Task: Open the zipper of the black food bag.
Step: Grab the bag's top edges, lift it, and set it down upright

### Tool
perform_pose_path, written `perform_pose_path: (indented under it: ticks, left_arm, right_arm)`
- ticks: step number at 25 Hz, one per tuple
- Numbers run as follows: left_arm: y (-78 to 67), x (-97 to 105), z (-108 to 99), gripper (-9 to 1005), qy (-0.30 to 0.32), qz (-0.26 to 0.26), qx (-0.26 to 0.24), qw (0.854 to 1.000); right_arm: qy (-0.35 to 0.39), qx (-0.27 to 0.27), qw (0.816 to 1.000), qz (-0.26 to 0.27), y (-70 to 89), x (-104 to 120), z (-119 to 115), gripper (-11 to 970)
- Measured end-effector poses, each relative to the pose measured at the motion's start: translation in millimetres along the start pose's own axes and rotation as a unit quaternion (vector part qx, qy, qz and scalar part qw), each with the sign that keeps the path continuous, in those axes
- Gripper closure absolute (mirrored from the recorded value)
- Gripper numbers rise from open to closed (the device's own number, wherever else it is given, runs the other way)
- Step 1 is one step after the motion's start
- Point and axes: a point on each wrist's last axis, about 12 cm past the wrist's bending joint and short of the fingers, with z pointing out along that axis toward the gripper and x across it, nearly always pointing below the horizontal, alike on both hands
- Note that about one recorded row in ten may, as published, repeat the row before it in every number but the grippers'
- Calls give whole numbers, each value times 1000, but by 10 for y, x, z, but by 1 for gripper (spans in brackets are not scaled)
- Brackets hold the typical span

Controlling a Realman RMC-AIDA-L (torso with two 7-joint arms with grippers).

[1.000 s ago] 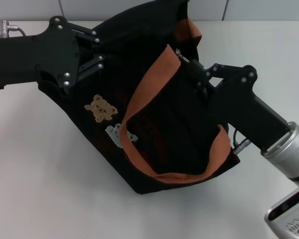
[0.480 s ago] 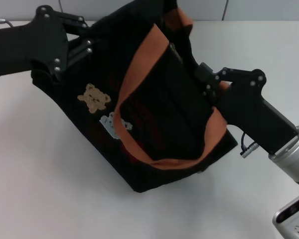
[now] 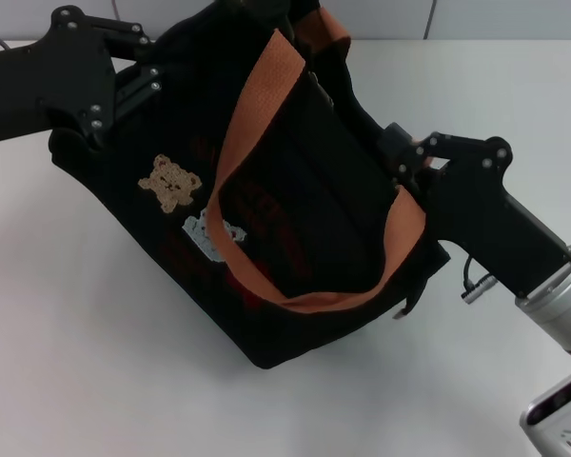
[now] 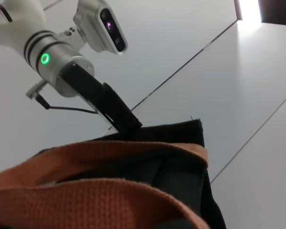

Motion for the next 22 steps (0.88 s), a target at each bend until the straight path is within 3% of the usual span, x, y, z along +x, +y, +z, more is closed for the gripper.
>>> perform_pose_path:
  ticks: [9, 12, 22]
  left_arm:
    - [-30, -10, 23, 892, -5, 0, 14, 1000]
    - [-41, -14, 30, 892, -7, 0, 19, 1000]
    - [-54, -42, 45, 891, -17, 4, 30, 999]
  right_arm:
    - [8, -15, 1000, -10, -23, 75, 168, 824]
    - [23, -32, 999, -17, -18, 137, 241, 692]
    - [32, -57, 997, -28, -11, 197, 360, 688]
